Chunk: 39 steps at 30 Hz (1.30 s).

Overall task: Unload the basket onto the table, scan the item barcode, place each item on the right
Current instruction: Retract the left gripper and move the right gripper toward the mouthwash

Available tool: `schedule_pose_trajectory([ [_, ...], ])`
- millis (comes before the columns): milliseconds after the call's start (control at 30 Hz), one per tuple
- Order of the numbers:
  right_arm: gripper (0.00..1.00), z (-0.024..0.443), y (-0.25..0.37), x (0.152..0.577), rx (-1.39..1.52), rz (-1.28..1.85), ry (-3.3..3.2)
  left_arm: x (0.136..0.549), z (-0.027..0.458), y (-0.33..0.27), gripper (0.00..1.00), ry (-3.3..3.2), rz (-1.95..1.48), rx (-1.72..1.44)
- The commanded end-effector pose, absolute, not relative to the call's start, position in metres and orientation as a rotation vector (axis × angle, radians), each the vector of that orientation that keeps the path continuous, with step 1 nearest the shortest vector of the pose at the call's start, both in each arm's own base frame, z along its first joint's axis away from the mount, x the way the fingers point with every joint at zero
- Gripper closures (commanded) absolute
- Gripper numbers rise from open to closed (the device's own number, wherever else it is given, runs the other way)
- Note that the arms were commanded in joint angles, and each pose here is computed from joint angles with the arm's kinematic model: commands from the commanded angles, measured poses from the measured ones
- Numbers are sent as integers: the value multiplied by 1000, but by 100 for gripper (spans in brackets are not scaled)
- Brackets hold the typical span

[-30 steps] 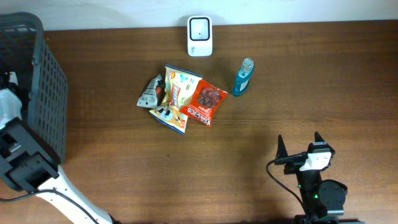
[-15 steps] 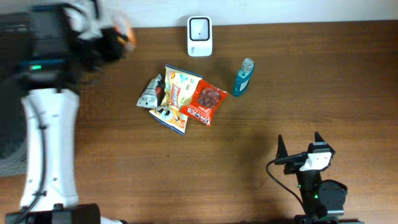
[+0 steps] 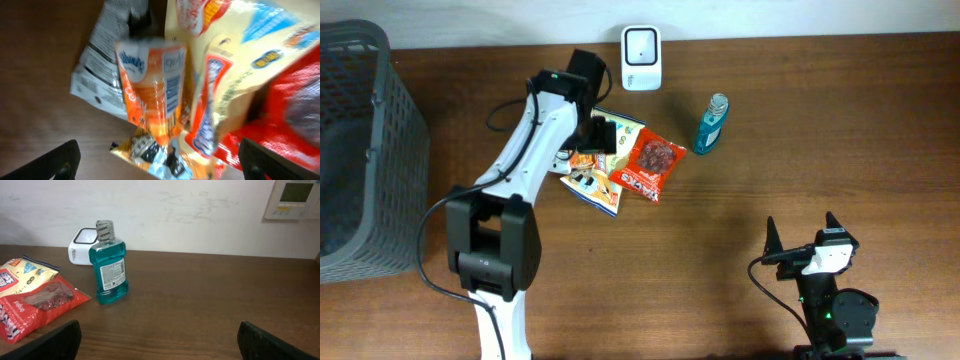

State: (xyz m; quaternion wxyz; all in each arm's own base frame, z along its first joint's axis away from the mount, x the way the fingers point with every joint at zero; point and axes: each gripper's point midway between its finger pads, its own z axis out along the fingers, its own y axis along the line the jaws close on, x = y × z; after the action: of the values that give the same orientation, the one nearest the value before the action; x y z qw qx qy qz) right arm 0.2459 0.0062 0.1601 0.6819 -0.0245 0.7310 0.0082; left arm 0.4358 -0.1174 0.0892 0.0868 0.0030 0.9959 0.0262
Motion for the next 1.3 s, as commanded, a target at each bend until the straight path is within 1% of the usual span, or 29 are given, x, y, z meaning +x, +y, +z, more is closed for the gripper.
schedule_pose_trajectory([
  [0, 2, 157, 6, 246, -46, 21, 1644, 452, 177, -116, 1, 2806, -4, -4],
  [33, 2, 157, 6, 246, -46, 21, 1644, 449, 197, -111, 1, 2782, -13, -23],
  [67, 2, 157, 6, 246, -46, 21, 1644, 435, 236, -92, 1, 2738, -28, -108],
  [100, 2, 157, 6, 246, -46, 21, 1644, 425, 258, -79, 1, 2702, -35, -148],
  [133, 2, 157, 6, 246, -46, 21, 1644, 405, 279, -59, 1, 2683, -5, -193],
  [200, 2, 157, 6, 246, -46, 21, 1644, 382, 281, -34, 1, 2735, 48, -285],
  [233, 2, 157, 6, 246, -46, 21, 1644, 380, 279, -18, 1, 2737, 43, -395],
  [333, 2, 157, 6, 246, -46, 21, 1644, 379, 275, 5, 1, 2745, -27, -520],
  [400, 2, 157, 6, 246, -46, 21, 1644, 370, 272, 9, 1, 2780, -14, -541],
  [533, 2, 157, 6, 246, -46, 21, 1643, 369, 271, 9, 1, 2784, -13, -541],
  [567, 1, 160, 19, 245, -96, 90, 1628, 369, 271, 9, 1, 2784, -13, -541],
  [600, 2, 168, 64, 234, -234, 373, 1594, 369, 271, 9, 1, 2784, -13, -541],
  [633, 2, 171, 100, 214, -363, 621, 1579, 369, 271, 9, 1, 2784, -13, -541],
  [667, 2, 174, 123, 194, -476, 787, 1561, 369, 271, 9, 1, 2784, -13, -541],
  [733, 2, 192, 124, 192, -490, 792, 1483, 369, 271, 9, 1, 2784, -13, -541],
  [767, 1, 218, 124, 188, -535, 742, 1357, 369, 271, 9, 1, 2784, -13, -541],
  [800, 2, 256, 118, 181, -552, 643, 1175, 369, 271, 9, 1, 2784, -13, -541],
  [867, 2, 313, 87, 180, -380, 470, 1001, 369, 271, 9, 1, 2784, -13, -541],
  [933, 2, 342, 66, 183, -267, 381, 973, 369, 271, 9, 1, 2784, -13, -541],
  [967, 2, 353, 65, 186, -294, 318, 983, 369, 271, 9, 1, 2784, -13, -541],
  [1000, 2, 371, 64, 201, -302, 292, 1074, 369, 271, 9, 1, 2784, -13, -541],
  [1067, 2, 390, 63, 250, -250, 352, 1410, 369, 271, 9, 1, 2784, -13, -541],
  [1100, 2, 386, 73, 264, -272, 434, 1577, 369, 271, 9, 1, 2784, -13, -541],
  [1167, 2, 372, 108, 271, -380, 718, 1823, 369, 271, 9, 1, 2784, -13, -541],
  [1200, 2, 356, 116, 287, -343, 853, 1920, 369, 271, 9, 1, 2784, -13, -541],
  [1233, 2, 352, 129, 302, -363, 998, 1930, 369, 271, 9, 1, 2784, -13, -541],
  [1267, 2, 347, 132, 312, -364, 1027, 1953, 369, 271, 9, 1, 2784, -13, -541],
])
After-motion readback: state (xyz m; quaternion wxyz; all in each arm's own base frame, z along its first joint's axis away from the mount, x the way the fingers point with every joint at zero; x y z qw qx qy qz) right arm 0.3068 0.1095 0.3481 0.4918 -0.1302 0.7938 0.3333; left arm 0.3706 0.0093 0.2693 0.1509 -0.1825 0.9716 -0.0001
